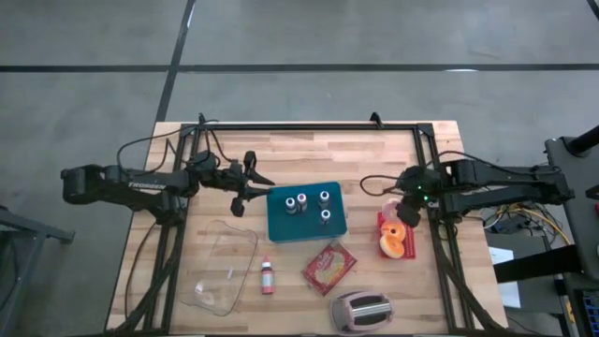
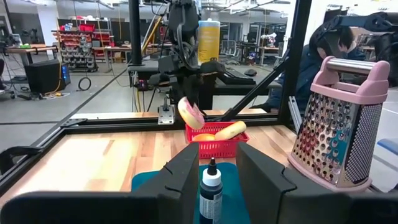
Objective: Pick & Place Food Item
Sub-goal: Put the pink donut into the red bin
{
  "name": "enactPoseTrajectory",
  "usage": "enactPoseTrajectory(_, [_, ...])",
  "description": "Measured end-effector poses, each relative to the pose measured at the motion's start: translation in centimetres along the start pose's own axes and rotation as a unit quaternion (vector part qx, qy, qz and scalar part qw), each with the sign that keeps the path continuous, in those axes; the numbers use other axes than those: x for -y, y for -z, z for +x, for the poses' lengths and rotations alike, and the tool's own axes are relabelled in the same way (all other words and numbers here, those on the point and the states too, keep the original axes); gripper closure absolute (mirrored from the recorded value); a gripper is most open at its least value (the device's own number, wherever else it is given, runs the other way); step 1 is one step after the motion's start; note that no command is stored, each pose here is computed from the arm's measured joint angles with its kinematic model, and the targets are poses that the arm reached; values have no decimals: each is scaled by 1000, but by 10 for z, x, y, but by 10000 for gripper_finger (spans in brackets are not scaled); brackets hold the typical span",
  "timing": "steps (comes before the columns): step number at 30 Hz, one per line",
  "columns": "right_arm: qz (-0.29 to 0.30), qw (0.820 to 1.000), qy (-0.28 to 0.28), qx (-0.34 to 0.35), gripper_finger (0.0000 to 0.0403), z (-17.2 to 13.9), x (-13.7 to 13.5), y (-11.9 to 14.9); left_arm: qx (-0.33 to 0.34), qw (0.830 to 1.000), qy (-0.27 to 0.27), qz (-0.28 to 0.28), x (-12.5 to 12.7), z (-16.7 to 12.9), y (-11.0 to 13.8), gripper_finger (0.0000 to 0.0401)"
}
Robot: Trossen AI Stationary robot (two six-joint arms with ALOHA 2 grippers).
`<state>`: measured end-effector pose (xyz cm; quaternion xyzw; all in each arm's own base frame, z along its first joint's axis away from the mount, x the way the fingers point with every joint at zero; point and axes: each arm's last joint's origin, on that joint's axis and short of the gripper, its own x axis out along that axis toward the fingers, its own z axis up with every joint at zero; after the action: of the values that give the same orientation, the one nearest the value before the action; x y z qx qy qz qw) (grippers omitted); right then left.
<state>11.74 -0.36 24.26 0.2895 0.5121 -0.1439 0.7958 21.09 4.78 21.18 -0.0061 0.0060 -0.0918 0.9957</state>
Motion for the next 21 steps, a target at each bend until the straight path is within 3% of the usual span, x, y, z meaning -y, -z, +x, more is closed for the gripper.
enactPoseTrajectory(21, [8, 989, 44, -142, 392, 31, -16, 1, 0, 1000, 2, 19, 0, 0, 0, 291])
